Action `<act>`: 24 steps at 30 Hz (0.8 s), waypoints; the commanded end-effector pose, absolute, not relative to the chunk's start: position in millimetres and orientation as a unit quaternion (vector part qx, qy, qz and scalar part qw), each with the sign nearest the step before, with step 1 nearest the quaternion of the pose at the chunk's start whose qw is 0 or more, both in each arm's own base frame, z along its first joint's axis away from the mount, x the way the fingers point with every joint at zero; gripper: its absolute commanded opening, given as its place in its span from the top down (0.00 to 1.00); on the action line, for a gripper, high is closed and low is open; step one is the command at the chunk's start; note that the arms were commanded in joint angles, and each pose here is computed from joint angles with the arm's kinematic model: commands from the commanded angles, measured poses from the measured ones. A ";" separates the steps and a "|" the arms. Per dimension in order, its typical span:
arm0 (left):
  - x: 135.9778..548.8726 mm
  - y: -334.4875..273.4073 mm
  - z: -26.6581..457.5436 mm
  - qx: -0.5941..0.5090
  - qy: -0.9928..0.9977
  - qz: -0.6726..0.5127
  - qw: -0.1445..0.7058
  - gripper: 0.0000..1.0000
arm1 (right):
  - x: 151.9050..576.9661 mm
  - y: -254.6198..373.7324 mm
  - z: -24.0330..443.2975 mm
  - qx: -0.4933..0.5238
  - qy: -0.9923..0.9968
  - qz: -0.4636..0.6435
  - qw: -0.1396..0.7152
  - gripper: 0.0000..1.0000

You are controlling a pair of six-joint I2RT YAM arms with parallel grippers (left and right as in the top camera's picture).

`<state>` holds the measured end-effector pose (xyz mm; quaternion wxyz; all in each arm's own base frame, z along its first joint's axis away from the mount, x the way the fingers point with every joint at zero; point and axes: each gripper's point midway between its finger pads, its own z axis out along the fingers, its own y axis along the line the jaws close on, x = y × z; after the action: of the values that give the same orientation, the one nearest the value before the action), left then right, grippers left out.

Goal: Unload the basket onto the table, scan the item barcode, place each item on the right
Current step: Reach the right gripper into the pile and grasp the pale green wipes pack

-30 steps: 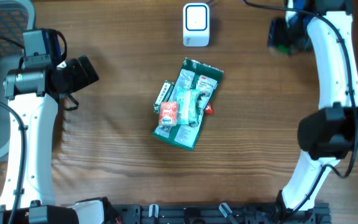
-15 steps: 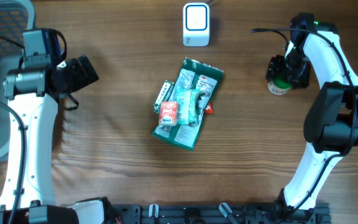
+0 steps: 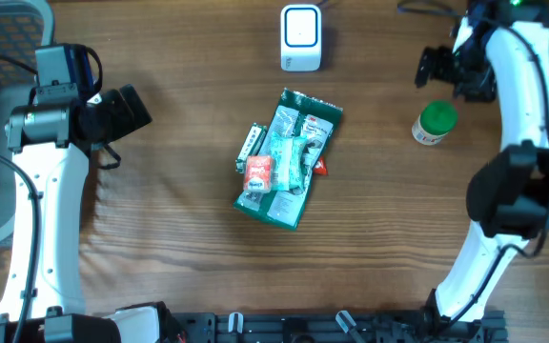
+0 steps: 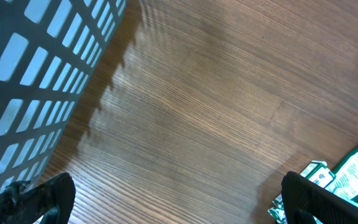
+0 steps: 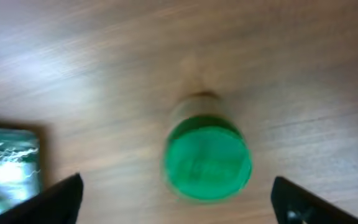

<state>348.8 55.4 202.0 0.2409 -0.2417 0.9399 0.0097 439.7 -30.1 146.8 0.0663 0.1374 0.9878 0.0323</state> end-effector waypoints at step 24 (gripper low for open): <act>352.1 56.4 204.8 -0.244 0.938 0.007 0.245 0.00 | 340.5 232.3 91.3 -0.060 0.980 0.188 -0.014 0.49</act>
<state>348.8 55.3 202.0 0.2409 -0.2416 0.9400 0.0095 348.2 229.1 118.2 -0.0020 -0.0919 0.9699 0.2256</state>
